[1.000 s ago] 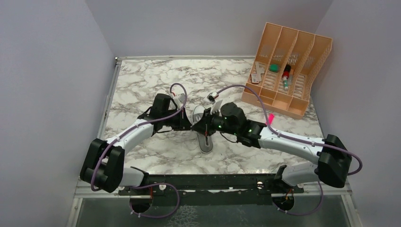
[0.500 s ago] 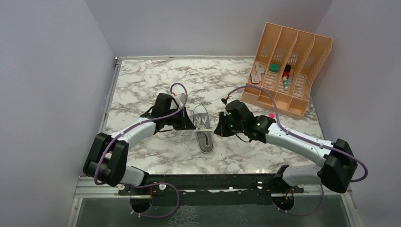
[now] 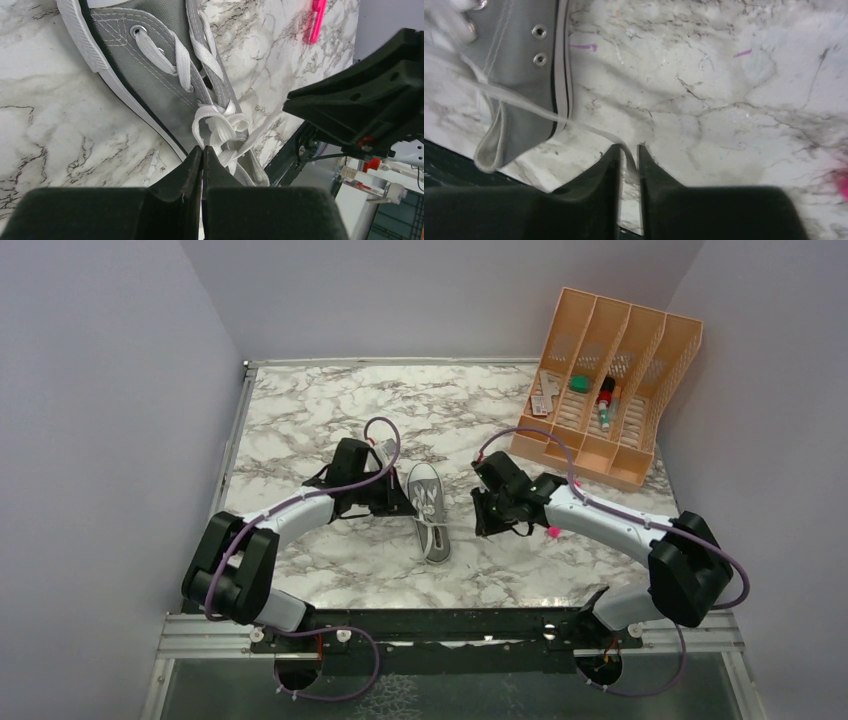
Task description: Tie the shoes
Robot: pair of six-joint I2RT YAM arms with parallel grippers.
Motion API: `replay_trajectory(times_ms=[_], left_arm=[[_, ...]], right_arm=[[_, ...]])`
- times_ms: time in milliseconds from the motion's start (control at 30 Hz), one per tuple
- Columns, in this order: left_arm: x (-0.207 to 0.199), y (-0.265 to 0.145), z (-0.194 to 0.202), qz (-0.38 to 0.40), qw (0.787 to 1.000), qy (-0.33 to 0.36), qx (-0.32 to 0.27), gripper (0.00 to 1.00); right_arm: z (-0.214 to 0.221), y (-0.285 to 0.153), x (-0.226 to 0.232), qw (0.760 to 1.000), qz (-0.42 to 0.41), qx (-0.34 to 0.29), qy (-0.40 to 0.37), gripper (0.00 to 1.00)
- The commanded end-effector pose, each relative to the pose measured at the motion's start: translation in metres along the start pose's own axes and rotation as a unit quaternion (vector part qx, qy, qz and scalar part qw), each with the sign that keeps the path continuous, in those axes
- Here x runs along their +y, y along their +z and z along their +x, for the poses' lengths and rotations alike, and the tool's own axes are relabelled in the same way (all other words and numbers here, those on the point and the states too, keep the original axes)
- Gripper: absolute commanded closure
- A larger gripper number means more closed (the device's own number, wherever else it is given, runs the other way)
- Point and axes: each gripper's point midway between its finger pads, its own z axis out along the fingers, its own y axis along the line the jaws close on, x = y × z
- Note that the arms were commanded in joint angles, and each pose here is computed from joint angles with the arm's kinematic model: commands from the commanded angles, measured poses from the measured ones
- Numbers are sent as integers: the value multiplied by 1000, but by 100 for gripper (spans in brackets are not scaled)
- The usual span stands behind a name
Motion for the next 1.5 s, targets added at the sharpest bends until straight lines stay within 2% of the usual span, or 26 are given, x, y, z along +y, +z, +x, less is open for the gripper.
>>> replay_trajectory(times_ms=[0, 33, 67, 133, 200, 333, 400, 467, 533, 600, 867, 1267, 1367, 1467], left_arm=[[-7, 5, -17, 5, 1000, 18, -19, 96], [-8, 5, -17, 7, 1000, 18, -18, 96], [-9, 5, -18, 9, 1000, 19, -18, 96], [-11, 5, -19, 12, 1000, 21, -17, 96], [-11, 5, -19, 12, 1000, 24, -16, 96], [-11, 4, -18, 9, 999, 31, -10, 96], [-11, 3, -17, 10, 999, 33, -9, 96], [-10, 2, -16, 8, 999, 34, -8, 96], [-9, 2, -16, 6, 999, 34, -9, 96], [-10, 3, -16, 7, 999, 34, -10, 96], [-11, 2, -16, 9, 999, 36, -10, 96], [-13, 0, -17, 11, 999, 38, -12, 96], [-15, -1, -18, 13, 999, 38, -13, 96], [-15, -3, -17, 12, 999, 39, -14, 96]], right_arm=[[16, 3, 4, 997, -33, 60, -38, 61], [9, -2, 10, 996, -50, 44, -52, 49], [-3, -10, 20, 994, -81, 15, -72, 41], [-22, -28, 51, 975, -172, -36, -140, 37], [-35, -34, 67, 952, -219, -80, -200, 40], [-55, -31, 78, 903, -248, -176, -304, 42], [-48, -21, 81, 878, -264, -173, -359, 49], [-47, -11, 76, 876, -254, -165, -376, 54], [-41, -5, 78, 857, -268, -165, -408, 60], [-39, 1, 79, 848, -274, -175, -419, 64], [-30, 9, 84, 839, -298, -173, -420, 70], [-19, 24, 79, 849, -300, -157, -405, 80], [-19, 24, 78, 853, -296, -161, -397, 86], [-28, 20, 77, 864, -281, -174, -379, 99]])
